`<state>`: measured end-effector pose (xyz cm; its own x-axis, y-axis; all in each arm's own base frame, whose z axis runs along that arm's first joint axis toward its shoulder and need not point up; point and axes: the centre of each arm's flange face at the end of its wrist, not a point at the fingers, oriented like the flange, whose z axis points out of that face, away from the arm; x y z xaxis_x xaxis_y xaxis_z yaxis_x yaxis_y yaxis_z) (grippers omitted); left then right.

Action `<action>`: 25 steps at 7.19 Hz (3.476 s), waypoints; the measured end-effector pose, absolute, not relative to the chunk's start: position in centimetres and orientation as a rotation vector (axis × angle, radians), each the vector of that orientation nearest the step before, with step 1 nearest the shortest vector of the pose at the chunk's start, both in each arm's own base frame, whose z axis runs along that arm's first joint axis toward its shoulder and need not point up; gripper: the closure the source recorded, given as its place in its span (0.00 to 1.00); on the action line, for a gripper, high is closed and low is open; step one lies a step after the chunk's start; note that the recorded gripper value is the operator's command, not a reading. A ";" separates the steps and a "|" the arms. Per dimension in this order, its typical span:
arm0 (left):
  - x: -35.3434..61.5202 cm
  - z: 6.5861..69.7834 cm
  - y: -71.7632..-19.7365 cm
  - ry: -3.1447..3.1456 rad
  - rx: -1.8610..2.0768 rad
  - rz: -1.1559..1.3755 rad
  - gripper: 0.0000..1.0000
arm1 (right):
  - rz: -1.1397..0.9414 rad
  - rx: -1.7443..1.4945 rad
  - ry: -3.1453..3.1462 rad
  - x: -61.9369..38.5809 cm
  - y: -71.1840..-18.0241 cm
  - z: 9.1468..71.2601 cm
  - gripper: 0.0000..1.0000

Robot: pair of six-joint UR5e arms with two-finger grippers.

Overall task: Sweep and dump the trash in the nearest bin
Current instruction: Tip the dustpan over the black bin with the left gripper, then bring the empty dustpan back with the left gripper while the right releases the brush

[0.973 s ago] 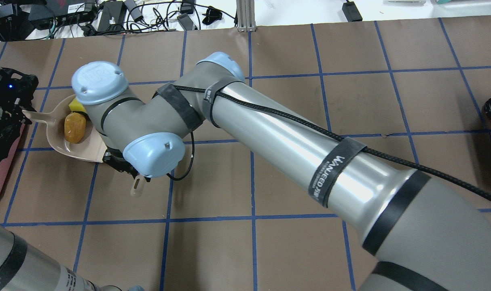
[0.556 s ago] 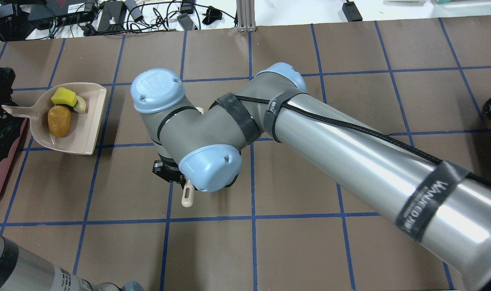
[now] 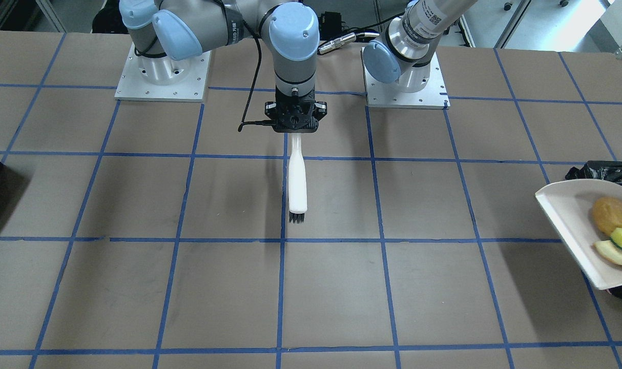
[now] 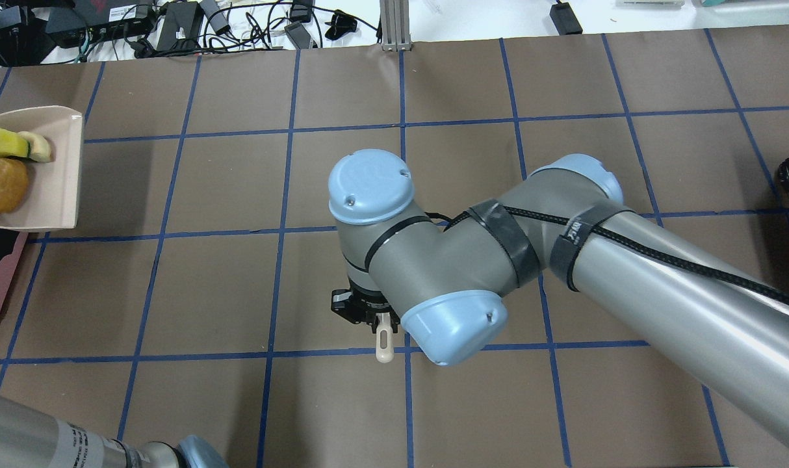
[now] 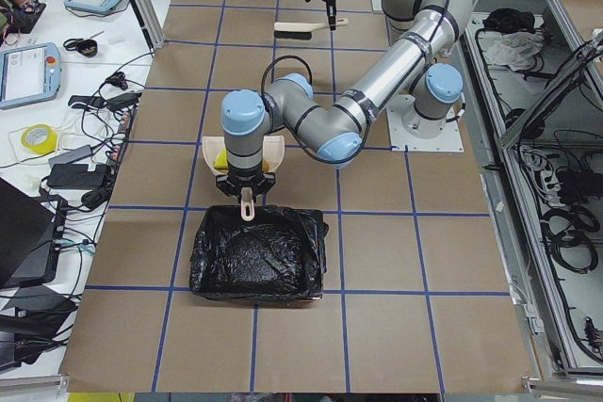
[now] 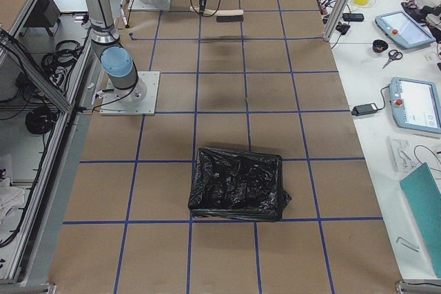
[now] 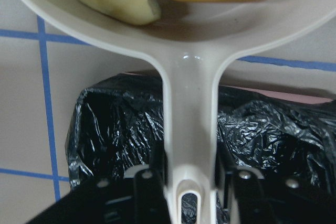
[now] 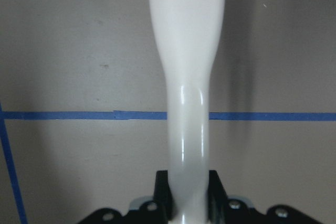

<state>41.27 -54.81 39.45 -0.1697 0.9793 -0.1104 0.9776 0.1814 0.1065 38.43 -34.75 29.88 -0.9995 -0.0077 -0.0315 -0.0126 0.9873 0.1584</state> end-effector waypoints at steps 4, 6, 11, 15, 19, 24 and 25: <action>52.1 42.3 -49.1 2.330 1.761 0.070 1.00 | 0.282 -0.034 3.100 36.3 -33.4 27.0 1.00; 56.3 42.5 -48.7 2.288 1.694 0.092 1.00 | 0.274 -0.035 3.094 35.8 -32.5 25.0 1.00; 58.2 41.3 -50.5 1.980 1.660 0.168 1.00 | 0.300 -0.039 3.096 36.0 -32.2 22.9 1.00; 57.0 41.4 -50.9 1.769 1.737 0.283 1.00 | 0.306 -0.041 3.102 36.1 -32.3 22.4 0.26; 55.6 44.6 -51.3 1.705 1.698 0.282 1.00 | 0.300 -0.044 3.103 36.1 -32.5 22.5 0.00; 45.5 49.4 -53.7 2.127 1.566 0.010 1.00 | 0.277 -0.032 3.090 36.4 -32.9 23.2 0.00; 42.9 49.1 -54.8 2.261 1.506 -0.038 1.00 | 0.269 -0.024 3.083 36.5 -32.9 23.6 0.00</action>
